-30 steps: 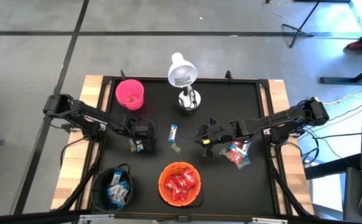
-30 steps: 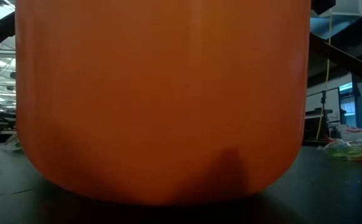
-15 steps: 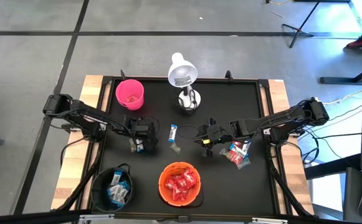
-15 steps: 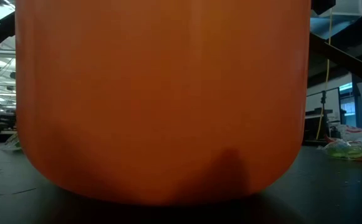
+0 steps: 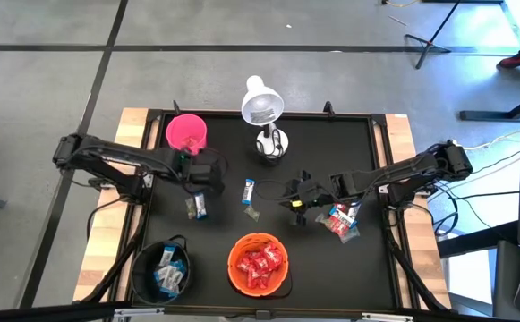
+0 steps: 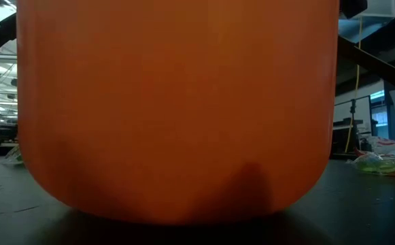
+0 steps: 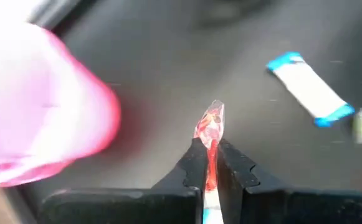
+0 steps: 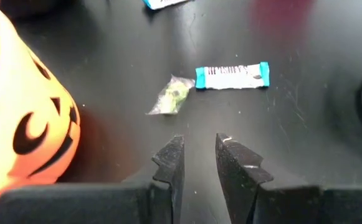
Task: Sort candy
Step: Put the orange candy into the pink bucket
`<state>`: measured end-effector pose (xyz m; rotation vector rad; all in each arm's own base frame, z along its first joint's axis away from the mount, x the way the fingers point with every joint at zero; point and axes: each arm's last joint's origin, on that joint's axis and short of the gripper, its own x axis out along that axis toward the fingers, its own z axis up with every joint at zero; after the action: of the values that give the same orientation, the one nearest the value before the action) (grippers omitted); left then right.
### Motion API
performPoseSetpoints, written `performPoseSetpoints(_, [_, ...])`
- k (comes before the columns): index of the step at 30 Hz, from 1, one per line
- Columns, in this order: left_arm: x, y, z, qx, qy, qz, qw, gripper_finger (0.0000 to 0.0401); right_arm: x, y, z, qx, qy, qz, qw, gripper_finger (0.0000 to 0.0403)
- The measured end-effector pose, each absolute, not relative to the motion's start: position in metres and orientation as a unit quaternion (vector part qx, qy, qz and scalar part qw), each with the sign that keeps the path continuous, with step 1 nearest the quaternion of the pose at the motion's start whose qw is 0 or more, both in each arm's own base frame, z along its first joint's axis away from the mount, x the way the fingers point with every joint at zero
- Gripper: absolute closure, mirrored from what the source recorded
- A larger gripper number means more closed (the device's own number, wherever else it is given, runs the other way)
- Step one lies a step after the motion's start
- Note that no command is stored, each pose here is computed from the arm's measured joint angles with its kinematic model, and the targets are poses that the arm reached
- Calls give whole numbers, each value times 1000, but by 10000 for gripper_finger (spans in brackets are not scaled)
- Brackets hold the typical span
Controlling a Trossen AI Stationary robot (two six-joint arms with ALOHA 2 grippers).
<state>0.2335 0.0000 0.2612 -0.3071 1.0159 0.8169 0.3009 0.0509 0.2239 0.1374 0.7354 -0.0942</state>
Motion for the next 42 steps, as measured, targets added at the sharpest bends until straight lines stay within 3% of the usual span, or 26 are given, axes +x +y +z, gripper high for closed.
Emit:
performPoseSetpoints(6, [205,13,301,-75,436,449,776,392,300,51,219,68,356,-45,931,316])
performPoseSetpoints(12, [181,42,317,-77,421,487,761,392,301,51,220,70,348,-44,934,316])
performPoseSetpoints(21, [163,88,318,-125,461,501,722,392,301,52,220,74,350,-32,933,316])
performPoseSetpoints(38, [148,128,320,-192,433,509,719,391,301,54,220,79,357,12,931,316])
performPoseSetpoints(42, [150,132,316,-197,442,503,716,368,301,54,220,79,357,12,931,316])
